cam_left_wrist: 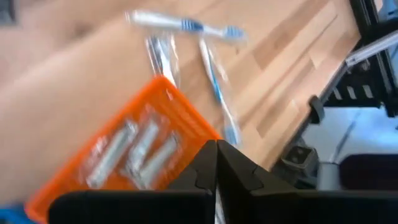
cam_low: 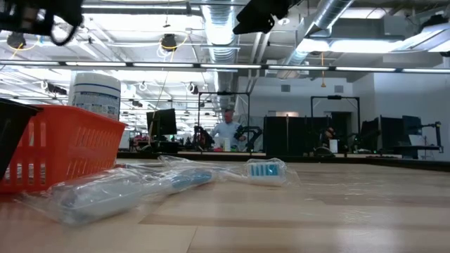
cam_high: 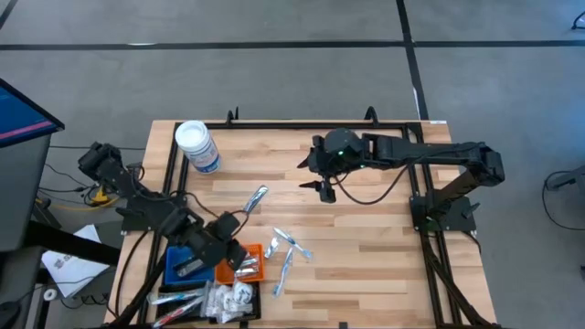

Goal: Pick & Place Travel size toiletries
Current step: Put the black comb into the blue basket

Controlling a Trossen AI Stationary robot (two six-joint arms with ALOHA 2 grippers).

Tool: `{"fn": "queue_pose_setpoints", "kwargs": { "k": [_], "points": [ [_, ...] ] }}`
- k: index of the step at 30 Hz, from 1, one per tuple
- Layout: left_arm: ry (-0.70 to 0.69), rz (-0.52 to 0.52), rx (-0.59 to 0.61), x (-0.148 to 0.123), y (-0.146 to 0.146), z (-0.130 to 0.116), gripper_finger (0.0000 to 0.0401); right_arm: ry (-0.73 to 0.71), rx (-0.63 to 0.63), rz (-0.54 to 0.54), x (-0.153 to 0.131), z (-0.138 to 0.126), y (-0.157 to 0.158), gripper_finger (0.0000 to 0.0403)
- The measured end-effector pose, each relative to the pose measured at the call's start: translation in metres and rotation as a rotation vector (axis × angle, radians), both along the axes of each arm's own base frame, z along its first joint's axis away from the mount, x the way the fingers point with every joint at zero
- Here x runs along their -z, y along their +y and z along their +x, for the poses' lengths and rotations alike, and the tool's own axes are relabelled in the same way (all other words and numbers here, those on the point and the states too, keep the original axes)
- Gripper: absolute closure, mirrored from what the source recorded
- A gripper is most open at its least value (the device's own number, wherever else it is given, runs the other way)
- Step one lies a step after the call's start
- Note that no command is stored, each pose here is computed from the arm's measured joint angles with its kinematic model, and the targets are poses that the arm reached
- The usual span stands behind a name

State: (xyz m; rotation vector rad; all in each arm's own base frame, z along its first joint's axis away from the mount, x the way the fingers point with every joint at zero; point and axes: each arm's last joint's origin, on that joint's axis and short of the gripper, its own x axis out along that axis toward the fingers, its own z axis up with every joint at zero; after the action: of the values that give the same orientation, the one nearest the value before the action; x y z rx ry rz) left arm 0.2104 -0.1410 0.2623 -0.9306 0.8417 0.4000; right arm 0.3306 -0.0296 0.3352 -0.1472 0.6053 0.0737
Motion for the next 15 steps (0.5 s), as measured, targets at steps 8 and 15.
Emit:
{"fn": "queue_pose_setpoints", "kwargs": {
  "k": [8, 15],
  "points": [
    [0.001, 0.19, 0.009, 0.003, 0.028, 0.015, 0.04, 0.037, 0.056, 0.04, 0.006, 0.001, -0.011, 0.0143],
    [0.033, 0.293, 0.023, 0.003, 0.054, 0.025, 0.04, 0.02, -0.04, 0.164, 0.018, -0.001, -0.025, 0.0143]
  ]
}}
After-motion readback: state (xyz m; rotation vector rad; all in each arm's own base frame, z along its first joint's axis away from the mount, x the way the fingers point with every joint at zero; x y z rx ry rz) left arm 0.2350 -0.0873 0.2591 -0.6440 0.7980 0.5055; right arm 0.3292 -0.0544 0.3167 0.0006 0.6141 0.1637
